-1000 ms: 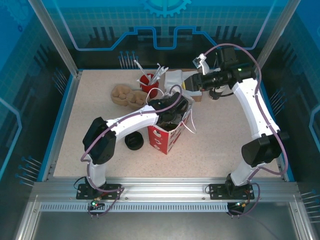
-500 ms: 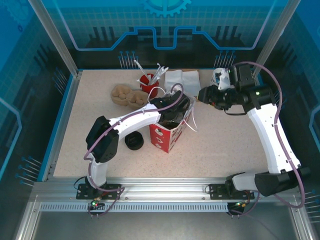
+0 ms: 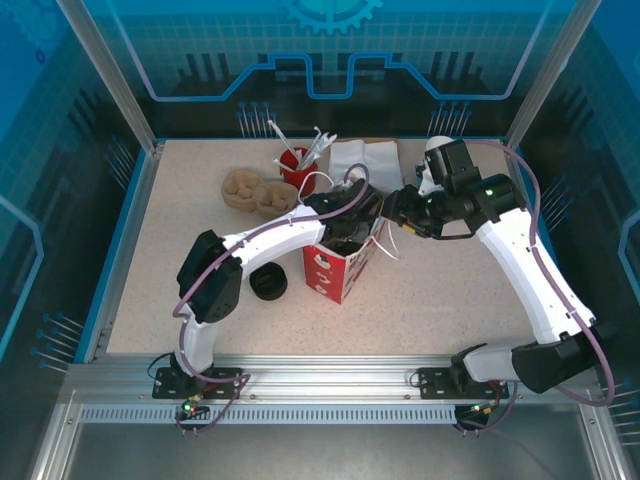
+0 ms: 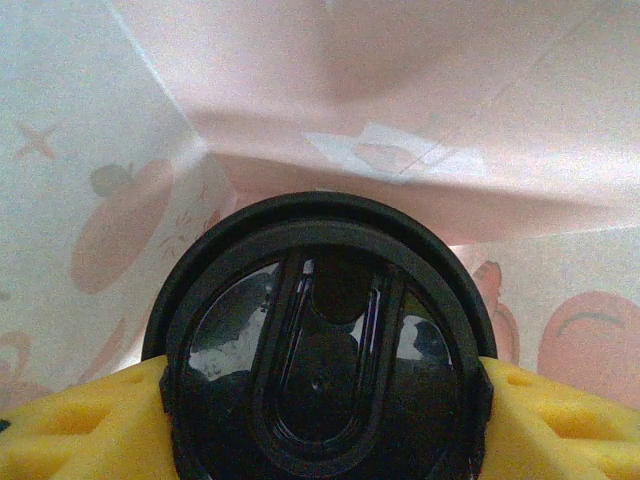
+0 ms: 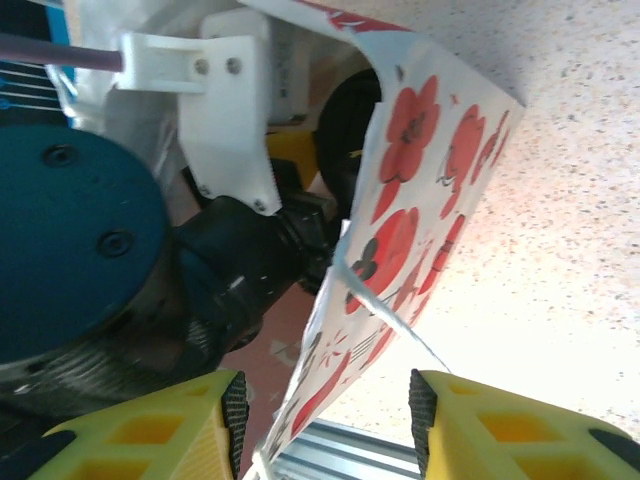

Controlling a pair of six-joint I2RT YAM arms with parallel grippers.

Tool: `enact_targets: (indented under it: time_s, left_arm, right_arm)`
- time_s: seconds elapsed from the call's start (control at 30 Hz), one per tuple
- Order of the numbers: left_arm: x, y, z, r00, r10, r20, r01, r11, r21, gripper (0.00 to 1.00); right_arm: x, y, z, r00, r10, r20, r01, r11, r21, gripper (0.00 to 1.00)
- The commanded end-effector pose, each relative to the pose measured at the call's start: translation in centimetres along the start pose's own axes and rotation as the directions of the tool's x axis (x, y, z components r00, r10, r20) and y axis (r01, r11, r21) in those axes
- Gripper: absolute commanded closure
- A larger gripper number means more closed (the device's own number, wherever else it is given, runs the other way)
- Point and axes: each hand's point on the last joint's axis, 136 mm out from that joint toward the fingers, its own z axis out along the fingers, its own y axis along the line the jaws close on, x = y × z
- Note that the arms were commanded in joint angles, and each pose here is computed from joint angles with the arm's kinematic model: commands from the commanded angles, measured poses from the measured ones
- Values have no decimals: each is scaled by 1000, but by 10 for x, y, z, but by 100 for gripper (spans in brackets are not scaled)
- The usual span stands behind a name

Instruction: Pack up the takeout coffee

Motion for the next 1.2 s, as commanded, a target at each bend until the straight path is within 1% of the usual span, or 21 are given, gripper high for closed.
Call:
enact_targets:
  time_s: [0.0,0.13,0.3,0.43,0.6,0.83,1.17]
  left_arm:
    - [69,15,40,965,-16,-262,4,999,-48,32]
    - [52,9,26,973,-19,-230,12,999,-32,28]
    - [27,0,3,983,-26,-182,26,1000,-3,21]
    - [13,-6,-11,987,-21,-156,25,999,21,16]
    - [-2,-8,-30,992,-12,-125,15,1000,24,13]
    - [-15,-9,-47,995,-33,-95,36,999,25,10]
    - [-30,-4,-73,998,-40,-56,41,999,13,9]
  right_arm:
    - [-3,-6,5,1000,20,20,-21,999,40,52]
    - [-8,2,10,999,26,29,-26,1000,1,52]
    - [-14,1,10,998,38,57,-38,999,1,52]
    - [-13,-3,14,998,51,45,-52,998,19,51]
    - [-10,-10,17,997,61,45,-63,997,41,50]
    - [-6,-10,21,998,59,32,-60,997,42,49]
    - [-9,-10,24,998,35,45,-37,998,51,49]
